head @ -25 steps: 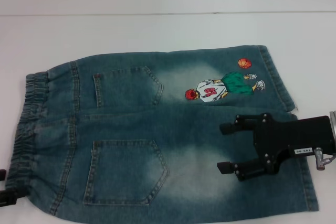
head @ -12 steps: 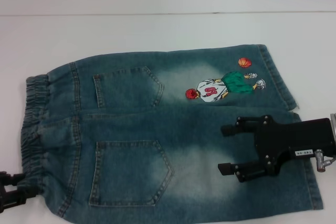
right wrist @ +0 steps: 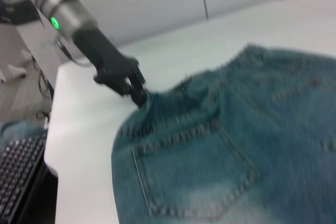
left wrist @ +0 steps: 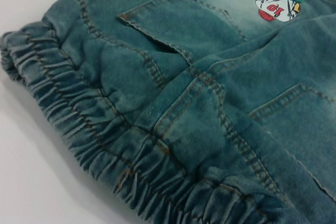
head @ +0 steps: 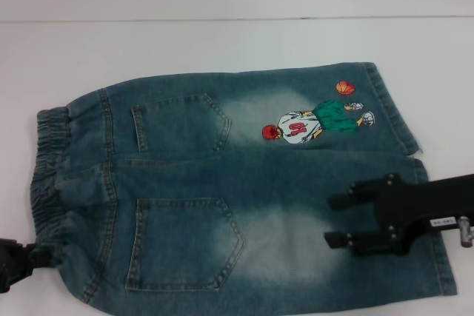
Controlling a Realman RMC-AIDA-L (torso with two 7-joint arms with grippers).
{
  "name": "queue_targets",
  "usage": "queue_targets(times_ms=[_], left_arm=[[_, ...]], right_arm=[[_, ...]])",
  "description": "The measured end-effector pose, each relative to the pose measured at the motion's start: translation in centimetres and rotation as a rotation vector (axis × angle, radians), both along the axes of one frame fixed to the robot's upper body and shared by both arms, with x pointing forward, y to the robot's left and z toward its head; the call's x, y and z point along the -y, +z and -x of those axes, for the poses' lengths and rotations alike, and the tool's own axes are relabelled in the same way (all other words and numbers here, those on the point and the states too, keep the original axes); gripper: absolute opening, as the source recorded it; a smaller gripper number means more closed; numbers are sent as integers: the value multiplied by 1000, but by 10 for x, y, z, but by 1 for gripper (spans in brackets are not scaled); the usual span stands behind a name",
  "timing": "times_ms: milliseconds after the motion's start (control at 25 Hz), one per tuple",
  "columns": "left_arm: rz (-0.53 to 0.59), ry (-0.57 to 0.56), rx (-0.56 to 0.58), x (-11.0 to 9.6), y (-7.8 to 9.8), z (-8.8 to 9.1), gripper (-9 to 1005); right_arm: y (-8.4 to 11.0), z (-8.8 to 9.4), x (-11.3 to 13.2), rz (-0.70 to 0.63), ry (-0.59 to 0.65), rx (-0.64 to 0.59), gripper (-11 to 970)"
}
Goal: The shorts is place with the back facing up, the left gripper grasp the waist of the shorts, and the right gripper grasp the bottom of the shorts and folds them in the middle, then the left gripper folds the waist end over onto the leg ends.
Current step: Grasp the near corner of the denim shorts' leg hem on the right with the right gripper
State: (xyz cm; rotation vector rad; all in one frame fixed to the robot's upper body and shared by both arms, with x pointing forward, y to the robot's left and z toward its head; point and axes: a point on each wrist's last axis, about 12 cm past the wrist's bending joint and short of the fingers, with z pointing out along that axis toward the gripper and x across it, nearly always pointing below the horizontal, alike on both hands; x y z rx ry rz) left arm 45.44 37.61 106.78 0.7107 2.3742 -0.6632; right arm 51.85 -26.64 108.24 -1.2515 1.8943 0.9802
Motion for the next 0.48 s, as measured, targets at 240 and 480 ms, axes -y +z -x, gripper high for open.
queue_targets(times_ms=[240,480], left_arm=[[10,-13,-6,3,1,-4,120],[4,-11,-7,5,-2,-5,98]], right_arm=[[14,-2,13,165,0,-132,679],[43,-3,29,292,22,-293,712]])
